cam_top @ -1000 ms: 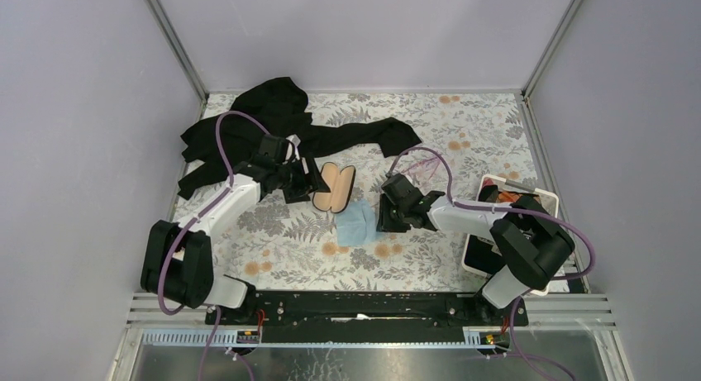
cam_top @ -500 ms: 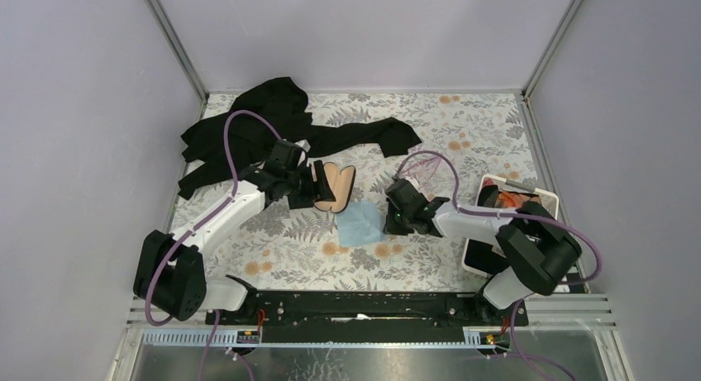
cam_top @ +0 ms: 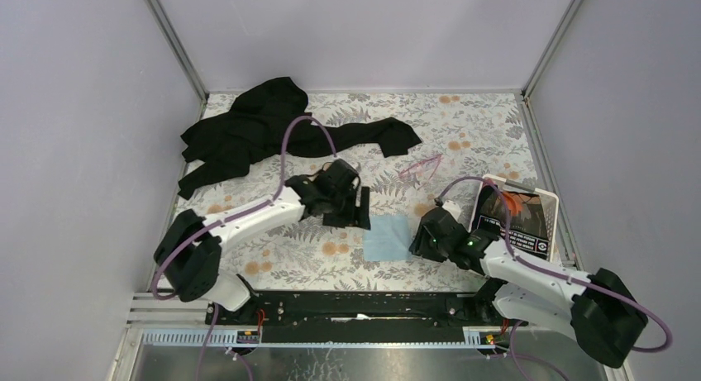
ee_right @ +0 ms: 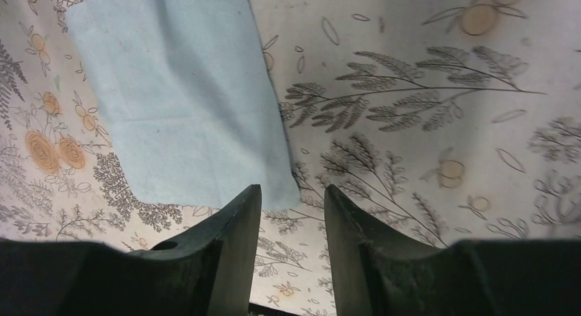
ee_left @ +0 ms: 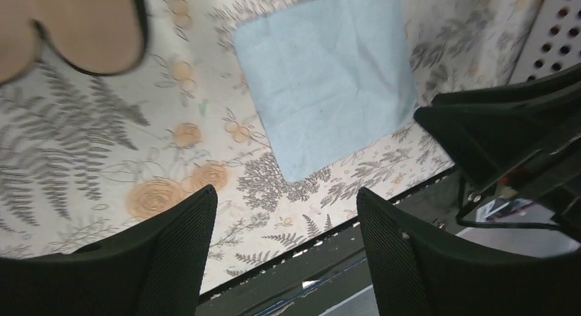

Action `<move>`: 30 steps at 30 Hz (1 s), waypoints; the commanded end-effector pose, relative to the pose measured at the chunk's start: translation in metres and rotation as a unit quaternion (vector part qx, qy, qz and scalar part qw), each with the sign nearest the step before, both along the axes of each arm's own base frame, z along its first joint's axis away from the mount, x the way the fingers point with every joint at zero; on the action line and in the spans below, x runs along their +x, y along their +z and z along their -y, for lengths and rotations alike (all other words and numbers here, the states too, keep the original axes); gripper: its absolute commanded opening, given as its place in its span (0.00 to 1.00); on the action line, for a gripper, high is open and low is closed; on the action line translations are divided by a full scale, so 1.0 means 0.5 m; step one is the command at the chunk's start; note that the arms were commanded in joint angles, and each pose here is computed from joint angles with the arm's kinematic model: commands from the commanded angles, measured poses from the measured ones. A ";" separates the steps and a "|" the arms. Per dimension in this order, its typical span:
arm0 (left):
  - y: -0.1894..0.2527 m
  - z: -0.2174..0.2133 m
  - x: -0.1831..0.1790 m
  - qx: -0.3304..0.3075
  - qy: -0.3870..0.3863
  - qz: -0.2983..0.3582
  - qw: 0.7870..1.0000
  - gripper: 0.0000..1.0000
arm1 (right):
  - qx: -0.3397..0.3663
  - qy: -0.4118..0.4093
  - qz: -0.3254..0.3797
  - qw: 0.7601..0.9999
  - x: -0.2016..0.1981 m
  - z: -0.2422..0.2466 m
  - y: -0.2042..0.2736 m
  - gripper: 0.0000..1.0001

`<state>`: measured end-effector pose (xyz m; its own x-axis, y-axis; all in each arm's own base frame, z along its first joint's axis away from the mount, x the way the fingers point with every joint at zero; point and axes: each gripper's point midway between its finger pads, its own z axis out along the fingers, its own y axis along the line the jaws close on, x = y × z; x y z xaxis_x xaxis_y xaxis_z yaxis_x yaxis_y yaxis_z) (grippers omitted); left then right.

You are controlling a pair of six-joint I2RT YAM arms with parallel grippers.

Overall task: Organize the sunglasses
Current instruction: Move the glasses cleaning cloth to the center of the board, then fold the glasses cleaning cloth at the center of the board.

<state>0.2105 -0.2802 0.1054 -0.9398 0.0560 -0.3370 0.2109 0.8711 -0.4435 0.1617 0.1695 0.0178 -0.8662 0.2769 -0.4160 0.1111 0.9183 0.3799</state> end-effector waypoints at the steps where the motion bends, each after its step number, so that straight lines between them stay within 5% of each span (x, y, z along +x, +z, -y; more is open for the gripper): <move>1: -0.031 0.030 -0.033 0.035 0.011 0.008 0.999 0.79 | -0.026 -0.031 0.017 0.999 0.002 0.036 0.032 0.47; 7: -0.095 0.049 -0.079 0.059 0.036 -0.004 0.998 0.76 | -0.028 -0.029 0.027 0.999 0.012 0.032 0.049 0.46; 19: -0.197 0.050 -0.123 0.084 0.069 -0.059 0.992 0.53 | -0.026 -0.023 0.014 0.999 0.006 0.027 0.029 0.43; 30: -0.216 0.055 -0.126 0.081 0.077 -0.070 0.991 0.16 | -0.003 -0.015 -0.013 1.000 -0.013 0.010 -0.009 0.40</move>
